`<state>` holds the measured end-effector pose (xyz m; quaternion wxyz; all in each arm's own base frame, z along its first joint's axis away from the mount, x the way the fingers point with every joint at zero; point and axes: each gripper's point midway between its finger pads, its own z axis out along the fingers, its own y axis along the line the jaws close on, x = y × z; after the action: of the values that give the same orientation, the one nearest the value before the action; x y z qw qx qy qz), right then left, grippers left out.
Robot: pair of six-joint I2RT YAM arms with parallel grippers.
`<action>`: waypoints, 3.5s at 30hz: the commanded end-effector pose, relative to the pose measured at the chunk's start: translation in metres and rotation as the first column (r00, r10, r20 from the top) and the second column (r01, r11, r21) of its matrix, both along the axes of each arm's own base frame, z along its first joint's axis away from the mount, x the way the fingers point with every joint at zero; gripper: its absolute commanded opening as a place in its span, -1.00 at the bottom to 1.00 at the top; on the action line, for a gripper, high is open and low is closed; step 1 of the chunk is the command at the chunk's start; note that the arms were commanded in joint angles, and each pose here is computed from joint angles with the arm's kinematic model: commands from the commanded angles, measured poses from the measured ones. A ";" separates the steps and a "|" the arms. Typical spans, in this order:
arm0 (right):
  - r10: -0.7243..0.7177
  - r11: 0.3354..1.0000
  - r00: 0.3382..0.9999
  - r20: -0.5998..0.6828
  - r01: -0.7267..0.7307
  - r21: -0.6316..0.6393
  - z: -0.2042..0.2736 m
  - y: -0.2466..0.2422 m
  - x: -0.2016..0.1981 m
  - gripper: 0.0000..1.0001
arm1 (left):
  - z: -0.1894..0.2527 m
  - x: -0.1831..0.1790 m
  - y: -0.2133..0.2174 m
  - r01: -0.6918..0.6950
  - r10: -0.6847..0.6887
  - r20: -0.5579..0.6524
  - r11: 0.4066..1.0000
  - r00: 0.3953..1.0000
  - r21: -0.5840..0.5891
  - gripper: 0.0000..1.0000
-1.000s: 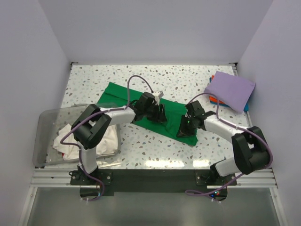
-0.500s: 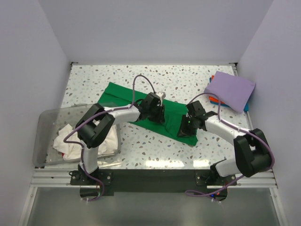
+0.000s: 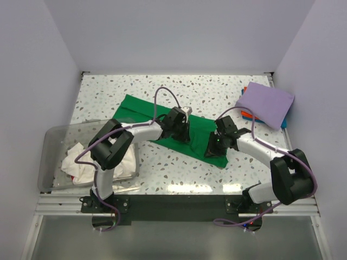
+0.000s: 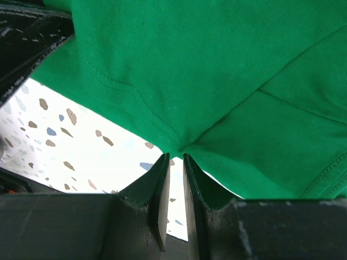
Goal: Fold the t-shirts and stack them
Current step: Fold the tshirt
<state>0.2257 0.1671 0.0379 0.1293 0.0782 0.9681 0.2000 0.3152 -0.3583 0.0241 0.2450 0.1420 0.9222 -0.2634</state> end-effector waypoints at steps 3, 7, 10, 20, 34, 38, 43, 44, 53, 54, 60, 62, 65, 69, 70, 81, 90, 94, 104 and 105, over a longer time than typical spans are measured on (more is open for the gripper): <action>-0.005 1.000 0.999 0.046 0.004 0.017 0.015 0.004 0.008 -0.60 | 0.013 0.002 -0.004 -0.016 0.017 0.012 1.000 1.000 -0.021 -0.71; 0.004 1.000 1.000 0.015 -0.004 0.023 0.007 0.005 0.001 -0.55 | 0.022 0.002 0.002 -0.034 0.034 0.019 0.999 0.999 0.000 -0.84; 0.007 1.000 1.000 0.003 -0.007 0.029 0.003 0.006 -0.001 -0.47 | 0.029 0.002 0.007 -0.044 0.043 0.026 0.999 0.999 0.020 -0.87; 0.031 0.999 0.999 -0.023 -0.030 0.027 -0.007 0.013 0.000 -0.37 | 0.039 0.003 0.023 -0.082 0.078 0.050 0.994 0.996 0.073 -0.87; 0.050 0.999 0.998 -0.030 -0.050 -0.004 -0.014 0.016 0.006 -0.61 | 0.036 0.008 0.022 -0.074 0.069 0.051 0.992 0.996 0.098 -0.88; 0.043 0.999 0.999 -0.013 -0.043 -0.013 -0.002 0.013 0.005 -0.66 | 0.036 0.011 0.021 -0.068 0.062 0.055 0.991 0.997 0.114 -0.88; 0.035 0.999 0.999 -0.032 -0.036 -0.029 0.002 0.008 -0.003 -0.64 | 0.038 0.013 0.023 -0.061 0.053 0.061 0.989 0.997 0.134 -0.88; 0.037 0.999 0.999 -0.031 -0.038 -0.030 0.004 0.007 -0.004 -0.64 | 0.038 0.012 0.023 -0.059 0.052 0.059 0.989 0.997 0.137 -0.88; 0.038 0.999 0.999 -0.014 -0.038 0.007 0.011 0.014 0.000 -0.57 | 0.036 0.012 0.024 -0.056 0.048 0.057 0.988 0.997 0.143 -0.88; 0.035 0.999 0.999 -0.016 -0.035 0.016 0.011 0.016 0.000 -0.54 | 0.036 0.011 0.023 -0.053 0.045 0.058 0.988 0.997 0.144 -0.88; 0.044 0.999 0.999 -0.030 -0.044 0.018 0.002 0.023 0.002 -0.46 | 0.036 0.012 0.023 -0.053 0.045 0.059 0.988 0.997 0.143 -0.88; 0.046 0.999 0.999 -0.028 -0.046 0.020 0.001 0.025 0.003 -0.46 | 0.036 0.012 0.023 -0.053 0.045 0.059 0.988 0.997 0.143 -0.88; 0.051 0.999 0.998 -0.033 -0.051 0.016 -0.002 0.027 0.002 -0.46 | 0.036 0.011 0.023 -0.053 0.045 0.058 0.989 0.997 0.140 -0.88; 0.054 0.999 0.998 -0.034 -0.053 0.010 -0.005 0.028 0.004 -0.52 | 0.036 0.012 0.024 -0.055 0.047 0.058 0.989 0.997 0.140 -0.88; 0.054 0.998 0.998 -0.033 -0.054 0.009 -0.005 0.029 0.005 -0.53 | 0.037 0.012 0.023 -0.053 0.044 0.061 0.989 0.997 0.138 -0.88; 0.067 0.997 0.998 -0.017 -0.067 -0.026 -0.003 0.029 0.009 -0.77 | 0.037 0.010 0.024 -0.054 0.046 0.059 0.989 0.997 0.141 -0.89; 0.056 0.997 0.998 0.005 -0.055 -0.057 0.011 0.019 0.004 -1.00 | 0.036 0.012 0.029 -0.062 0.051 0.070 0.985 0.996 0.164 -0.89; 0.061 0.997 0.998 -0.006 -0.061 -0.048 0.014 0.019 -0.001 -1.00 | 0.038 0.013 0.031 -0.067 0.054 0.079 0.982 0.995 0.178 -0.89; 0.085 0.996 0.995 -0.056 -0.087 -0.032 0.011 0.019 -0.016 -1.00 | 0.039 0.013 0.033 -0.056 0.042 0.074 0.979 0.996 0.197 -0.81; 0.088 0.995 0.994 -0.062 -0.090 -0.030 0.011 0.019 -0.018 -1.00 | 0.040 0.013 0.033 -0.052 0.038 0.073 0.979 0.997 0.197 -0.76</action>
<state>0.2118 0.1830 0.0375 0.0919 0.0491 0.9788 0.1762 0.3208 -0.3207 0.0498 0.2521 0.1430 0.9436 -0.1601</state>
